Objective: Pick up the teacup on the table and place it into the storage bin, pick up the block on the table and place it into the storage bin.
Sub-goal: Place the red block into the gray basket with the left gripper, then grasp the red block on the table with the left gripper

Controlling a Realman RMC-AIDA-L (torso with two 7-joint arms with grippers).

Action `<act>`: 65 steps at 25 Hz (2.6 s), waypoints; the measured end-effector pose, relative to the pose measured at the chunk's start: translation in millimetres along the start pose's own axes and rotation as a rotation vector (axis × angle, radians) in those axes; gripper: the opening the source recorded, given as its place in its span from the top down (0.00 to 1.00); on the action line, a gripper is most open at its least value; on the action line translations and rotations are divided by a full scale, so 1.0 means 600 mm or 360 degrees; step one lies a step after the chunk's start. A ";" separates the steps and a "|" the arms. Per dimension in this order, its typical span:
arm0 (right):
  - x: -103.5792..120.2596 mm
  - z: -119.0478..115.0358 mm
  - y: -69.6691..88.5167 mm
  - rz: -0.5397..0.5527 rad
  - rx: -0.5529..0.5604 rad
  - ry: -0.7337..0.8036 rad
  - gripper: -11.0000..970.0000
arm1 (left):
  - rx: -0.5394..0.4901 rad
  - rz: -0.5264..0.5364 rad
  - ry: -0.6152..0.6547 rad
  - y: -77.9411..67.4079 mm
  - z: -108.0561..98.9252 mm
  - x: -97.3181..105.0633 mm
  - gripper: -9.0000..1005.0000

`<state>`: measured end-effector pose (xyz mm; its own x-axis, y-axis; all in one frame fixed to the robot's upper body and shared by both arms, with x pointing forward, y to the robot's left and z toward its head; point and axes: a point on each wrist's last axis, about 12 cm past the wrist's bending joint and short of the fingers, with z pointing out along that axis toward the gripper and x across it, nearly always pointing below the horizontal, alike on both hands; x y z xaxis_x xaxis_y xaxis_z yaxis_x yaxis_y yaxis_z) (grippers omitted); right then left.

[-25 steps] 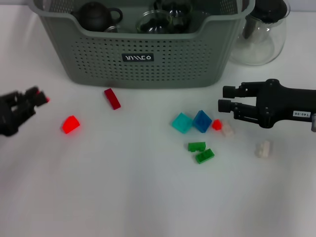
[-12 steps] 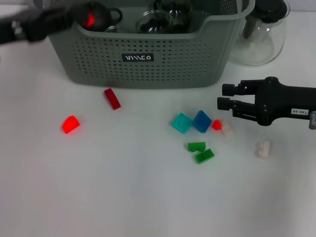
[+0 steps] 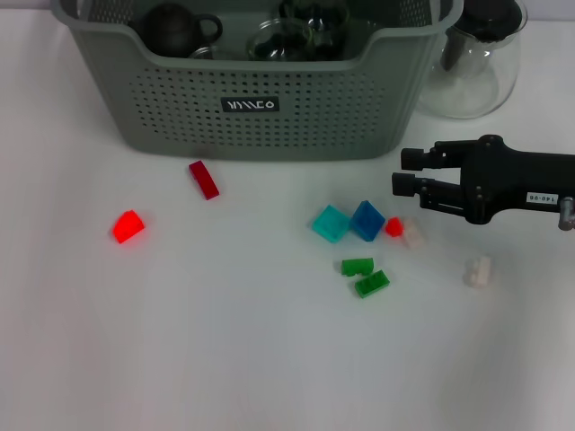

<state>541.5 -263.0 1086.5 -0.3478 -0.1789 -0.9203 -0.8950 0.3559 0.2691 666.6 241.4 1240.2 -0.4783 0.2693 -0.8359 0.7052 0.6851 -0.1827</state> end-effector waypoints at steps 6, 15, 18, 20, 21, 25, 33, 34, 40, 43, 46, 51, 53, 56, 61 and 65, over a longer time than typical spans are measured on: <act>-0.002 0.001 -0.002 -0.0003 0.0008 -0.0003 0.56 | -0.0200 0.0210 0.0400 -0.048 0.099 -0.007 0.77; -0.007 0.005 -0.003 -0.0014 0.0006 -0.0006 0.56 | -0.0250 0.0198 0.0403 -0.074 0.153 0.005 0.76; -0.007 0.005 -0.004 -0.0015 0.0008 -0.0005 0.56 | -0.0232 0.0169 0.0375 -0.074 0.147 0.001 0.76; -0.007 0.006 -0.005 -0.0016 0.0013 -0.0005 0.56 | -0.0224 0.0149 0.0324 -0.072 0.134 -0.004 0.54; -0.007 0.006 -0.005 -0.0016 0.0016 -0.0004 0.56 | -0.0216 0.0130 0.0264 -0.070 0.122 -0.007 0.53; -0.008 0.007 -0.005 -0.0010 0.0018 -0.0006 0.56 | -0.0097 0.0081 -0.0191 -0.070 0.027 0.005 0.49; -0.007 0.007 -0.005 -0.0008 0.0020 -0.0006 0.56 | 0.0326 0.0187 -0.0739 -0.076 -0.150 0.180 0.42; -0.007 0.006 -0.005 -0.0009 0.0020 -0.0006 0.56 | 0.0332 0.0232 -0.0741 -0.075 -0.157 0.207 0.42; -0.008 0.006 -0.006 -0.0009 0.0025 -0.0008 0.56 | 0.0214 0.0261 -0.0608 -0.081 -0.153 0.389 0.42; -0.008 0.006 -0.007 -0.0002 0.0027 -0.0008 0.56 | 0.0151 0.0214 -0.0525 -0.089 -0.129 0.453 0.42; -0.009 0.007 -0.008 0.0004 0.0032 -0.0006 0.56 | 0.0061 0.0181 -0.0426 -0.090 -0.108 0.490 0.42; -0.010 0.008 -0.008 0.0006 0.0031 -0.0006 0.56 | -0.0049 0.0175 -0.0331 -0.087 -0.082 0.516 0.42; -0.009 0.008 -0.008 0.0018 0.0030 -0.0006 0.56 | -0.0088 0.0165 -0.0301 -0.083 -0.076 0.520 0.42; -0.006 0.009 -0.007 0.0037 0.0030 -0.0006 0.56 | -0.0144 0.0154 -0.0265 -0.077 -0.072 0.524 0.42; -0.004 0.008 -0.007 0.0040 0.0036 -0.0005 0.56 | -0.0224 0.0138 -0.0211 -0.066 -0.066 0.528 0.42; -0.004 0.008 -0.007 0.0041 0.0040 -0.0005 0.56 | -0.0244 0.0132 -0.0207 -0.063 -0.061 0.526 0.42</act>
<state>547.5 -259.7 1086.1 -0.3699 -0.1667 -0.9140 -0.8783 0.3834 0.2856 469.9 325.2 1002.2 -0.3432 0.2461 -0.9065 0.6468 0.7617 -0.0381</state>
